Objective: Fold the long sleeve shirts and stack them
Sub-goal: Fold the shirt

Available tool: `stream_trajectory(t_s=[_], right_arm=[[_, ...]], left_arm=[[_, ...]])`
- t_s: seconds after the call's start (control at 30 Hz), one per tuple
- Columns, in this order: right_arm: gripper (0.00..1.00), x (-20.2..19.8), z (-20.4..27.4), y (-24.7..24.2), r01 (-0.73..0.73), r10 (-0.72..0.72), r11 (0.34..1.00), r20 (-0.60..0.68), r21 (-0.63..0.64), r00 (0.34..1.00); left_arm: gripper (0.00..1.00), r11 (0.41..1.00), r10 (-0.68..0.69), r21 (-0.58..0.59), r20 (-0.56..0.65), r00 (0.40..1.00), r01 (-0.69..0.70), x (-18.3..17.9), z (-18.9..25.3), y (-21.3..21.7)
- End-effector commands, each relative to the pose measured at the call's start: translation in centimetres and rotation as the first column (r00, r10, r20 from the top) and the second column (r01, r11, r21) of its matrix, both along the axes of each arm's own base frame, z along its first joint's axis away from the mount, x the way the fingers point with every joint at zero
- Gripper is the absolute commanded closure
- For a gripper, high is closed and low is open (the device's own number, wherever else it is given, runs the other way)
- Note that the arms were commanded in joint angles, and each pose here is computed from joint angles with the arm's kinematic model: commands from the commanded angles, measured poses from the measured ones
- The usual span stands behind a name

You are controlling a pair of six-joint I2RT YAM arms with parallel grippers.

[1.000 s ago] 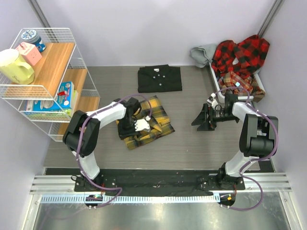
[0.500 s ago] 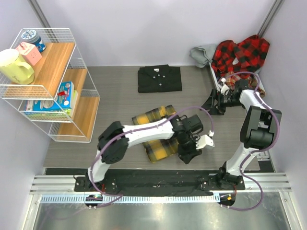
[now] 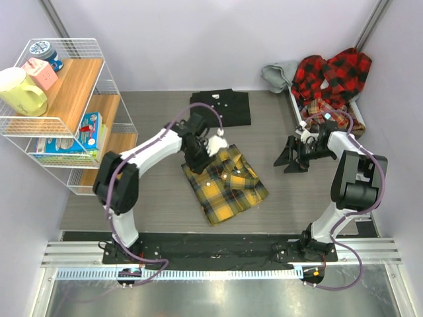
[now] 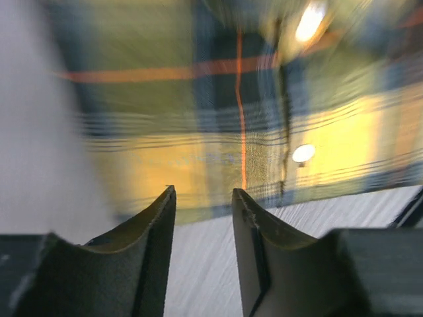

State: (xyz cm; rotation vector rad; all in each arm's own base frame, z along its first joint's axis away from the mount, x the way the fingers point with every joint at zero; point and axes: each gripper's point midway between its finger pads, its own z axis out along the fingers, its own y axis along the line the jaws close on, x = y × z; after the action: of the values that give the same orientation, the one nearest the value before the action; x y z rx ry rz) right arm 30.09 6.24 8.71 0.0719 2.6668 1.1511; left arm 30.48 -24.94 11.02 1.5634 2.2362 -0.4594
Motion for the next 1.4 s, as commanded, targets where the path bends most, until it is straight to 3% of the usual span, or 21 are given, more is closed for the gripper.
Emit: stream_trajectory(t_s=[0.0, 0.13, 0.17, 0.23, 0.33, 0.47, 0.5, 0.57, 0.67, 0.73, 0.8, 0.9, 0.97, 1.03, 1.07, 1.13, 1.17, 1.2, 1.27, 1.37], right_arm=[[0.23, -1.4, 1.1, 0.8, -0.027, 0.027, 1.0, 0.014, 0.012, 1.0], [0.23, -1.0, 0.7, 0.4, -0.037, 0.037, 0.999, 0.012, -0.012, 0.999], [0.23, -0.8, 0.6, 0.3, -0.04, 0.04, 0.999, 0.011, -0.026, 0.999], [0.24, 0.1, 0.5, 0.2, -0.054, 0.054, 0.998, 0.011, -0.041, 0.998], [0.25, 1.0, 0.4, 0.0, -0.081, 0.083, 0.993, 0.027, -0.083, 0.996], [0.28, 1.6, -0.1, -1.1, -0.14, 0.149, 0.977, 0.047, -0.16, 0.988], [0.3, 1.5, -0.3, -1.6, -0.165, 0.179, 0.966, 0.056, -0.197, 0.982], [0.33, 1.5, 0.3, -2.1, -0.191, 0.214, 0.953, 0.08, -0.234, 0.974], [0.37, 0.9, 0.4, -2.7, -0.213, 0.247, 0.936, 0.092, -0.282, 0.965], [0.37, -0.4, 0.3, -1.9, -0.238, 0.263, 0.942, 0.08, -0.235, 0.961], [0.35, -1.5, -0.4, -0.9, -0.277, 0.292, 0.937, 0.042, -0.211, 0.956], [0.32, -1.9, -1.7, 0.1, -0.327, 0.342, 0.917, 0.028, -0.229, 0.939], [0.41, -1.1, -2.8, 0.0, -0.336, 0.36, 0.9, 0.037, -0.276, 0.932], [0.48, -0.5, -3.7, 0.5, -0.366, 0.392, 0.882, 0.032, -0.298, 0.919], [0.59, -0.2, -4.2, 0.7, -0.383, 0.41, 0.873, 0.031, -0.303, 0.912], [0.7, 1.1, -4.3, 1.4, -0.407, 0.441, 0.858, 0.043, -0.314, 0.897], [0.85, 1.6, -5.2, 1.5, -0.418, 0.449, 0.852, 0.031, -0.315, 0.893], [0.91, 3.1, -5.0, 1.4, -0.409, 0.451, 0.848, 0.055, -0.337, 0.891], [0.98, 4.7, -5.7, 2.5, -0.424, 0.477, 0.833, 0.072, -0.354, 0.876], [0.98, 8.0, -4.6, 3.8, -0.413, 0.501, 0.816, 0.139, -0.403, 0.854]], left_arm=[[0.63, 0.986, -0.031, 0.164, -0.035, 0.999, 0.037, -1.2, -5.5, 2.2], [0.67, 0.99, 0.012, 0.138, -0.26, 0.966, 0.025, -6.9, -8.4, 0.0], [0.67, 0.99, 0.083, 0.133, -0.323, 0.943, -0.041, -8.4, -8.5, -1.2], [0.7, 0.995, 0.07, 0.1, -0.443, 0.894, -0.028, -12.6, -8.4, -4.6], [0.68, 0.992, 0.106, 0.007, -0.544, 0.832, -0.122, -14.9, -5.5, -9.2], [0.51, 0.937, 0.058, -0.281, -0.456, 0.888, -0.205, -12.6, 3.4, -10.6], [0.43, 0.926, 0.077, -0.297, -0.451, 0.889, -0.232, -12.4, 3.6, -9.7], [0.36, 0.885, 0.125, -0.379, -0.368, 0.922, -0.271, -9.7, 6.1, -8.1], [0.33, 0.883, 0.169, -0.384, -0.275, 0.946, -0.27, -6.5, 6.6, -5.8], [0.32, 0.908, 0.184, -0.334, -0.225, 0.957, -0.253, -4.4, 5.5, -5.4], [0.32, 0.914, 0.225, -0.277, -0.265, 0.938, -0.298, -3.4, 4.2, -4.8], [0.3, 0.866, 0.286, -0.288, -0.388, 0.876, -0.41, -1.7, 3.0, -4.6], [0.29, 0.832, 0.302, -0.299, -0.463, 0.833, -0.467, -1.9, 2.6, -4.4], [0.29, 0.795, 0.326, -0.341, -0.458, 0.827, -0.502, -0.7, 3.3, -3.5], [0.27, 0.779, 0.348, -0.331, -0.478, 0.806, -0.533, -0.8, 3.0, -2.9], [0.25, 0.754, 0.371, -0.351, -0.471, 0.8, -0.556, -0.1, 3.2, -1.9], [0.25, 0.748, 0.384, -0.352, -0.463, 0.799, -0.563, -0.4, 3.3, -1.4], [0.24, 0.744, 0.39, -0.358, -0.452, 0.802, -0.564, -0.4, 3.4, -1.0], [0.22, 0.742, 0.398, -0.375, -0.42, 0.815, -0.556, -0.9, 3.6, -0.4], [0.16, 0.744, 0.407, -0.402, -0.36, 0.84, -0.533, -1.3, 4.1, 0.4]])
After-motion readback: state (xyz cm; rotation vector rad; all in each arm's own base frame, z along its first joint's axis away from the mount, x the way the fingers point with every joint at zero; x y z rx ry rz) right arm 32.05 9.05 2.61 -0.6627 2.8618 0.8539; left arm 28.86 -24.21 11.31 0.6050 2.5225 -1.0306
